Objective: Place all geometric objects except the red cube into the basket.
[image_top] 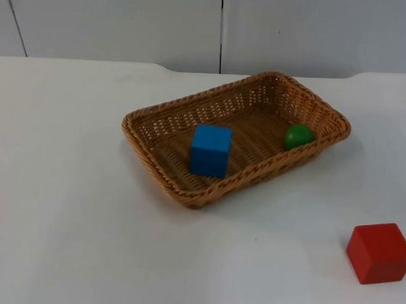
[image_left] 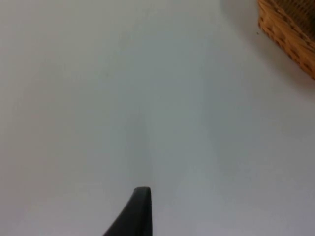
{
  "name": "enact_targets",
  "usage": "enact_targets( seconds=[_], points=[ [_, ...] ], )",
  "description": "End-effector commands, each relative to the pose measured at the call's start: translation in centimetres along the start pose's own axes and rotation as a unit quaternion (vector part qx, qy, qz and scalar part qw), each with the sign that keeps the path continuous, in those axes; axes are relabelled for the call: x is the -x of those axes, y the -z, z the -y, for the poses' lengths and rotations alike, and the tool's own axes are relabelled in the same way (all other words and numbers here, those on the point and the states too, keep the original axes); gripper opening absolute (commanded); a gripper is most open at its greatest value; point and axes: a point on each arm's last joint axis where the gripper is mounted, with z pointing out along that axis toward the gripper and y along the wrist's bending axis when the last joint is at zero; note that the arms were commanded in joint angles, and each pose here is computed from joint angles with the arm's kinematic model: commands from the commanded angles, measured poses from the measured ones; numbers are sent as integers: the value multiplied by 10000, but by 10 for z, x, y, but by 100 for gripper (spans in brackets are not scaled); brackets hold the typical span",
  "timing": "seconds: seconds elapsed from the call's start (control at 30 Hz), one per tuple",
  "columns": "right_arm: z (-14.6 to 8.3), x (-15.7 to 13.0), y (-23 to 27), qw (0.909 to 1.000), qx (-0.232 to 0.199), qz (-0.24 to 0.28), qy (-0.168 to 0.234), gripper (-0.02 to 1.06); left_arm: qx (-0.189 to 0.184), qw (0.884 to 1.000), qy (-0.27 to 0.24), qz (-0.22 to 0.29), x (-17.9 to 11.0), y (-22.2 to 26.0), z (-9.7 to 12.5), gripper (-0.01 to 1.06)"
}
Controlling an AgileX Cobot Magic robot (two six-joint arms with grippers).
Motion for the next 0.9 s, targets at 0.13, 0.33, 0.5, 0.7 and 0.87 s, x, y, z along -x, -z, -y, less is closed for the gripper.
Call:
enact_targets(
  seconds=[0.13, 0.33, 0.5, 0.7, 0.87],
  points=[
    [-8, -33, 41, 9996, -48, 261, 14, 85, -63, 9997, 42, 225, 1, 4, 3, 105],
    [-14, -58, 84, 9990, -59, 449, 3, 85, -119, 9969, 25, 771, 0, 24, 8, 105],
    [-20, -78, 130, 9974, -64, 723, 43, 85, -155, 9876, -54, 1562, -9, 53, 16, 105],
    [-28, -102, 177, 9952, -46, 978, 93, 85, -101, 9718, -280, 2338, -27, 84, 24, 105],
    [-34, -131, 206, 9932, 28, 1163, 75, 85, 89, 9660, -280, 2568, -49, 102, 26, 105]
  ],
)
